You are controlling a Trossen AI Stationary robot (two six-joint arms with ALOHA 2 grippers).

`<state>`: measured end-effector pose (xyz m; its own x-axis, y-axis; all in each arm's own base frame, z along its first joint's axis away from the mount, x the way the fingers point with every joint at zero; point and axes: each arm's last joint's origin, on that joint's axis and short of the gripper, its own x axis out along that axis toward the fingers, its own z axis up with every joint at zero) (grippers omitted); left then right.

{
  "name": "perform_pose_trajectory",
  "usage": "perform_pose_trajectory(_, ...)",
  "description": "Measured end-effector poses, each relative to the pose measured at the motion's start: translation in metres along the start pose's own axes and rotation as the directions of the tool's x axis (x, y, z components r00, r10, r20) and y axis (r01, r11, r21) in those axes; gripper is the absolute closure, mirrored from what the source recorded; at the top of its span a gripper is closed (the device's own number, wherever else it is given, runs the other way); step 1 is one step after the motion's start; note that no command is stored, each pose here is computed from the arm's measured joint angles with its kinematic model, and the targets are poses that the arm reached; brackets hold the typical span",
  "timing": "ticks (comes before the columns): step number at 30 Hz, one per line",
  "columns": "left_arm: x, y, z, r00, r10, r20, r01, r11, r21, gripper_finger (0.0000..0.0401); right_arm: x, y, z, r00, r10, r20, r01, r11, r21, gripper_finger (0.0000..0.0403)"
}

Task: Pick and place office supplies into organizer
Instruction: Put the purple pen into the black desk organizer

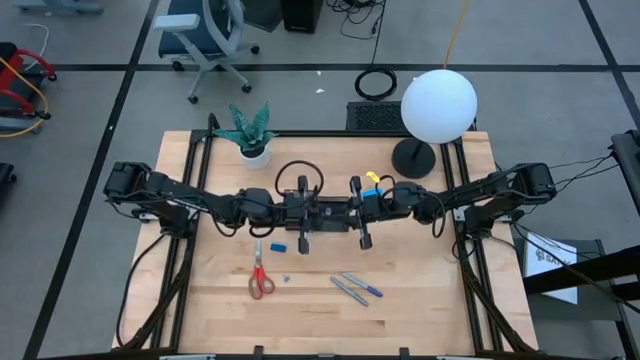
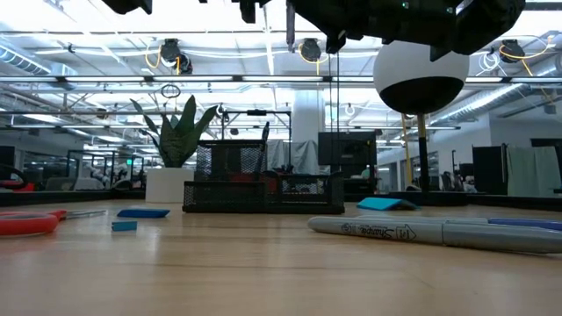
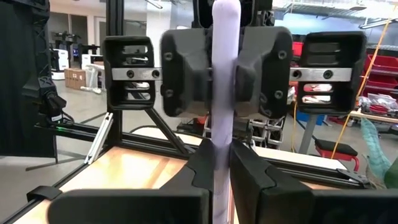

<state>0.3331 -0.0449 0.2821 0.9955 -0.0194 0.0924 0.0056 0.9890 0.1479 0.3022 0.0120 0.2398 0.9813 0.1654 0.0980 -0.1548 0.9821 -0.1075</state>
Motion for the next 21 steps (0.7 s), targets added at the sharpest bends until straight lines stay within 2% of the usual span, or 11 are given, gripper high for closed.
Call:
perform_pose_trajectory(2, 0.0, 0.0, -0.001, 1.0, -0.001, -0.006, 0.001, 1.0, 0.002, 0.0363, 0.0, 0.0, 0.0, 1.0, 0.0, -0.002, 0.0, 1.0, -0.001, 0.0384)
perform_pose_trajectory(9, 0.0, -0.002, 0.0, 1.0, -0.006, -0.006, 0.007, 1.0, 0.022, 0.0363, 0.0, 0.0, 0.0, 1.0, 0.0, -0.001, 0.0, 1.0, -0.007, 0.0377)
perform_pose_trajectory(18, -0.01, -0.007, 0.009, 0.999, -0.03, -0.037, 0.031, 0.999, 0.023, 0.0363, -0.001, 0.0, 0.003, 1.0, -0.01, 0.01, 0.01, 1.0, 0.003, 0.0308)
perform_pose_trajectory(21, -0.014, -0.01, 0.018, 0.999, -0.035, -0.013, 0.036, 0.999, 0.015, 0.0363, -0.002, 0.0, 0.005, 1.0, -0.013, 0.011, 0.013, 1.0, -0.002, 0.0293)
